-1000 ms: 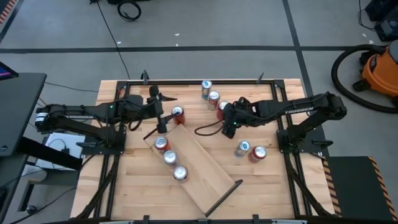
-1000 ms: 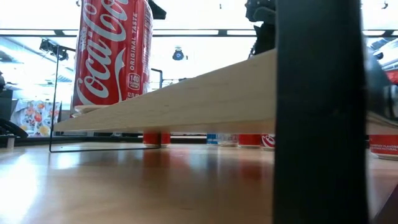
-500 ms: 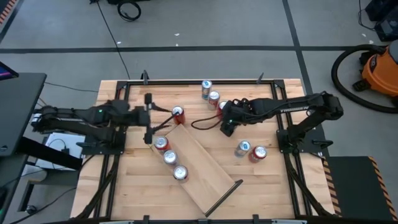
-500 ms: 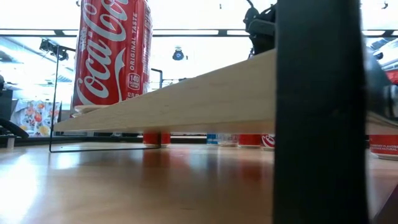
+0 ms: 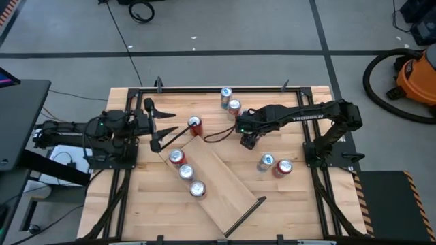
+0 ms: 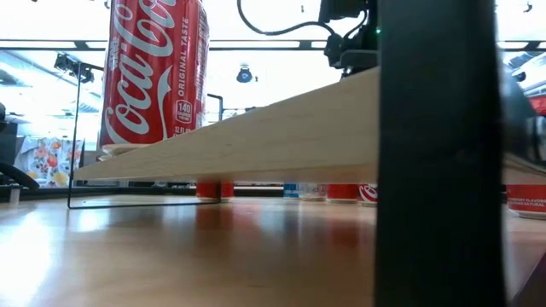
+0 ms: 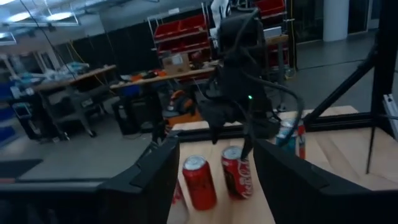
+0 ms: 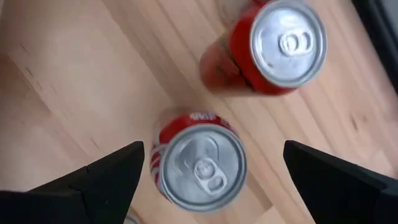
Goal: Place canned beverage on shelf
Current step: Put the red soda can on the shelf aligned with the other red soda can
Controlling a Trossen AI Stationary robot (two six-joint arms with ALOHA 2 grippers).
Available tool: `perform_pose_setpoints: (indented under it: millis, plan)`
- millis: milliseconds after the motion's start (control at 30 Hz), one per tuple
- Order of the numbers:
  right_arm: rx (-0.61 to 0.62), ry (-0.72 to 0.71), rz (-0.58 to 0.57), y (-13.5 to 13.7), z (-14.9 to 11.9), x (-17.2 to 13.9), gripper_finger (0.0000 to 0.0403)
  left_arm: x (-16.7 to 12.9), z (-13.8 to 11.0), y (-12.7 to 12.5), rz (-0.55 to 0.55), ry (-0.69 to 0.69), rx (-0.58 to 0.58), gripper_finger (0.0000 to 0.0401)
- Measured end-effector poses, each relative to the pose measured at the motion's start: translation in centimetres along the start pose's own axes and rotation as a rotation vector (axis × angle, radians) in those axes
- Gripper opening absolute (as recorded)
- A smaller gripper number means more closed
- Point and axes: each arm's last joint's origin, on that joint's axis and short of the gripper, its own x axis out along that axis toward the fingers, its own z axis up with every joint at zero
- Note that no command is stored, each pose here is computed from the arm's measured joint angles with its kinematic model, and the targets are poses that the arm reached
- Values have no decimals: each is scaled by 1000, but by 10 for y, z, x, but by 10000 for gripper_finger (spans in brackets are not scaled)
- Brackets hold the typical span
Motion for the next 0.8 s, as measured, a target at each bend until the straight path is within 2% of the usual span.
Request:
perform_pose_setpoints:
  millis: [233, 367, 567, 800]
  plan:
    - [24, 37, 2, -13, 3, 2, 396, 0, -2, -1, -9, 24, -81, 210]
    - [26, 70, 55, -15, 6, 6, 396, 0, -2, -2, -17, 23, -124, 210]
    - [58, 78, 71, -17, 7, 7, 396, 0, 0, -2, -15, 5, -201, 210]
    - [87, 114, 93, -11, 4, 28, 396, 0, 4, -1, -12, -40, -248, 210]
